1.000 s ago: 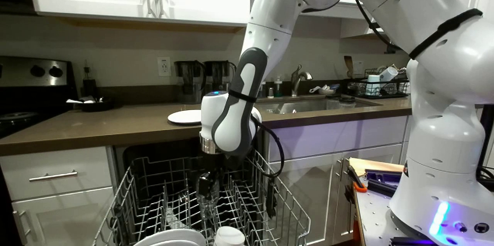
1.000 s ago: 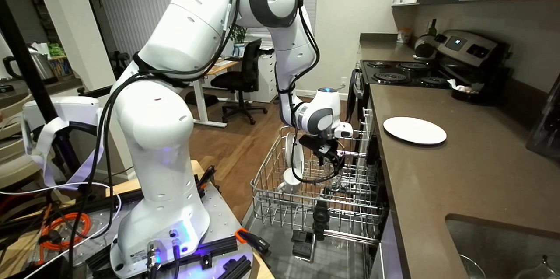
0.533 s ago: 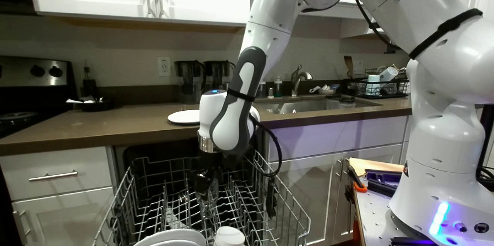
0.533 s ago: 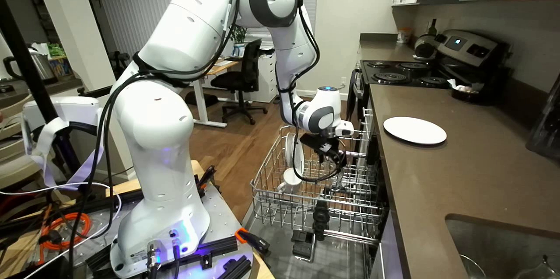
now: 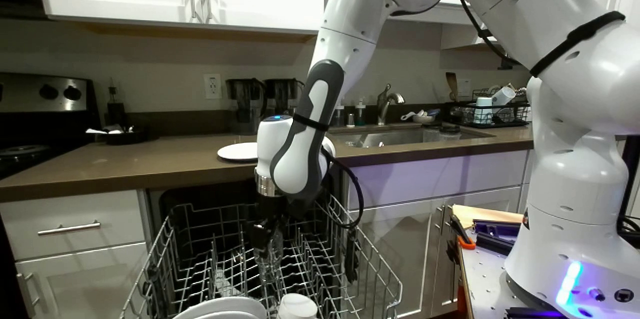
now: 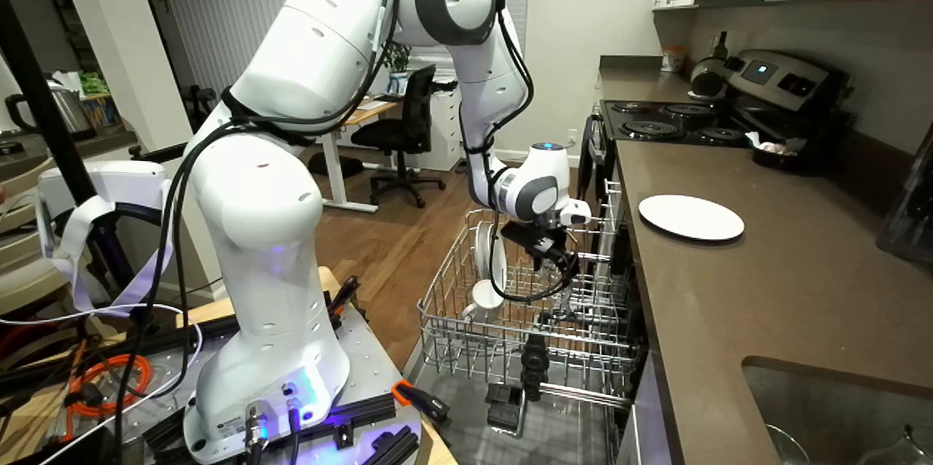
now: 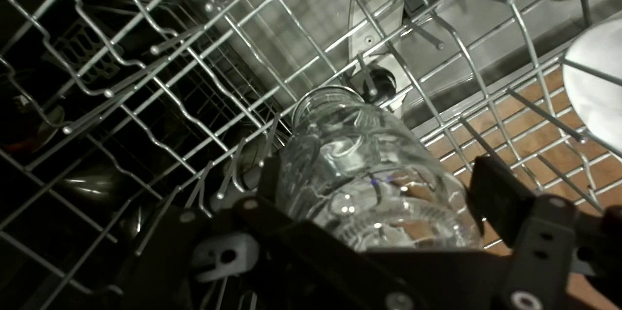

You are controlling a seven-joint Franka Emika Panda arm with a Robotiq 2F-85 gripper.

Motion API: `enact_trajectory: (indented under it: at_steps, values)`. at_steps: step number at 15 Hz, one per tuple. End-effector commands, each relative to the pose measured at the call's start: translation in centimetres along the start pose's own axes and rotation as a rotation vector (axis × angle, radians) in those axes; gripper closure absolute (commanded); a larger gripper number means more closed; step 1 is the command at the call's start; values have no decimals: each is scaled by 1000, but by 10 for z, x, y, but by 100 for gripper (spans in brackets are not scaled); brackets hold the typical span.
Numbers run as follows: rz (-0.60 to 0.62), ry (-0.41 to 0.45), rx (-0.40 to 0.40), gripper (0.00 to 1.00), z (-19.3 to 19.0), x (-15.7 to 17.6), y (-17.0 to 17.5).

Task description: Take the two white plates one after the other and put them vertically in the dishwasher then move the glass bottle to the right

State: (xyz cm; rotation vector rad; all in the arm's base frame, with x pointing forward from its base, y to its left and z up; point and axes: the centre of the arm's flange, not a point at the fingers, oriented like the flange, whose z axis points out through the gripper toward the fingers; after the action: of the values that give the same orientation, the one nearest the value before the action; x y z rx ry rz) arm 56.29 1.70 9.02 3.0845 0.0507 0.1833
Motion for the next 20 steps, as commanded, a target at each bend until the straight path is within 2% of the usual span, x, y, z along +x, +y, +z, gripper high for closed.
enact_trajectory:
  at_steps: [1,2,6,7,9,14,15,16,18,20]
  values:
    - [-17,-12,-11,32,-4,-1,1]
    - [-14,-11,-14,38,-5,-2,3]
    - [-11,-14,-18,38,-5,-3,3]
    - [-9,-12,-19,3,-4,-2,3]
    - [-10,-12,-21,0,-5,-1,3]
    - [-14,-11,-25,0,-7,-3,5]
    - [-12,-12,-19,25,-6,-2,5]
    - [-13,-12,-21,26,-6,-2,5]
    - [-8,-11,-19,37,-8,-2,6]
    - [-12,-7,-20,37,-13,-3,5]
